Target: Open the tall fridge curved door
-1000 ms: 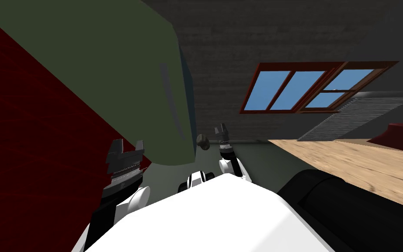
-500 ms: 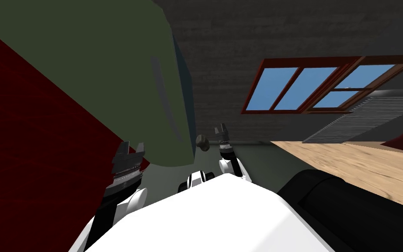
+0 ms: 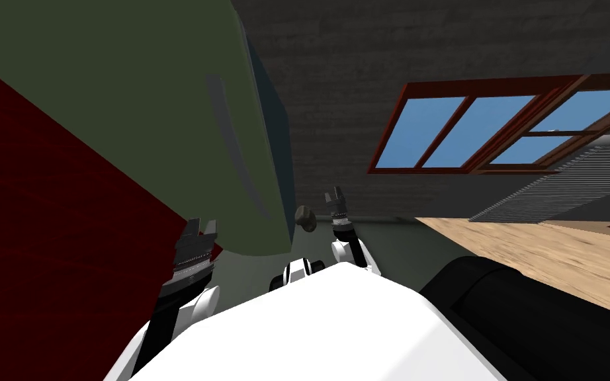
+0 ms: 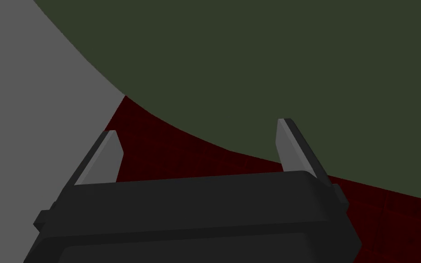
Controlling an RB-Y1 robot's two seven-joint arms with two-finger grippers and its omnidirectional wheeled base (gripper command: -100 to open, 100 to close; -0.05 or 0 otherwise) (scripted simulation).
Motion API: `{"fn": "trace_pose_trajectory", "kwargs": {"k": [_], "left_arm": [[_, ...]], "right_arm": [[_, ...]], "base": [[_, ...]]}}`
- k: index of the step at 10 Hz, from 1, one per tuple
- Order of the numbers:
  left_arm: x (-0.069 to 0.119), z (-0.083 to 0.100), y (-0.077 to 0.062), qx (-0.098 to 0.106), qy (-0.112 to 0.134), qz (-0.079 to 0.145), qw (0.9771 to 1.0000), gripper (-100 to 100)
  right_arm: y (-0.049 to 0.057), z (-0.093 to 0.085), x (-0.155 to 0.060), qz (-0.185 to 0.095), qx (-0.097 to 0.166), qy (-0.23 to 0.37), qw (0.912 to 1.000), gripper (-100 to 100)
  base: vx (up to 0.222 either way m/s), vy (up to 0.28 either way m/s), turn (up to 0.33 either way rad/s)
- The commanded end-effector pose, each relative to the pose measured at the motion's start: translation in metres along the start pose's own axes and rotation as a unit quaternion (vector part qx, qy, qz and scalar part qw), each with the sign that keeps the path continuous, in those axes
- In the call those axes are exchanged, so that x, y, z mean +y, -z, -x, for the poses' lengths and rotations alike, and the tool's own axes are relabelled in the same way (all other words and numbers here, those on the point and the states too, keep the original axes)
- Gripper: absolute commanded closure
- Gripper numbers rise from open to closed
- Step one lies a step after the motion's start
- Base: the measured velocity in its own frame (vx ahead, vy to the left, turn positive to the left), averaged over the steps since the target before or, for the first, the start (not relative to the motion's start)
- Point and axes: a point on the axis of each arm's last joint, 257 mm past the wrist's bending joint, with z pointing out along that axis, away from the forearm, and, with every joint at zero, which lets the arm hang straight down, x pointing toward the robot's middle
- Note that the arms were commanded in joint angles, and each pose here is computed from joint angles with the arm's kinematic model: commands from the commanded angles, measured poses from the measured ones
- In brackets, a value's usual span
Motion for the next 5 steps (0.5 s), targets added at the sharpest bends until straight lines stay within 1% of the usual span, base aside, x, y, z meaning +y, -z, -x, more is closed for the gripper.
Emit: {"fn": "trace_pose_trajectory", "kwargs": {"k": [1, 4, 5], "left_arm": [[0.017, 0.005, 0.007, -0.001, -0.016, 0.011, 0.9998, -100], [0.04, 0.016, 0.017, -0.005, -0.043, 0.022, 0.9988, -100], [0.047, 0.016, 0.021, -0.005, -0.043, 0.03, 0.9986, -100]], "right_arm": [[0.0, 0.0, 0.0, 0.0, 0.0, 0.0, 1.0, 0], [0.0, 0.0, 0.0, 0.0, 0.0, 0.0, 1.0, 0], [0.0, 0.0, 0.0, 0.0, 0.0, 0.0, 1.0, 0]], "base": [[0.039, -0.056, 0.023], [0.089, -0.105, 0.053], [0.071, -0.112, 0.021]]}}
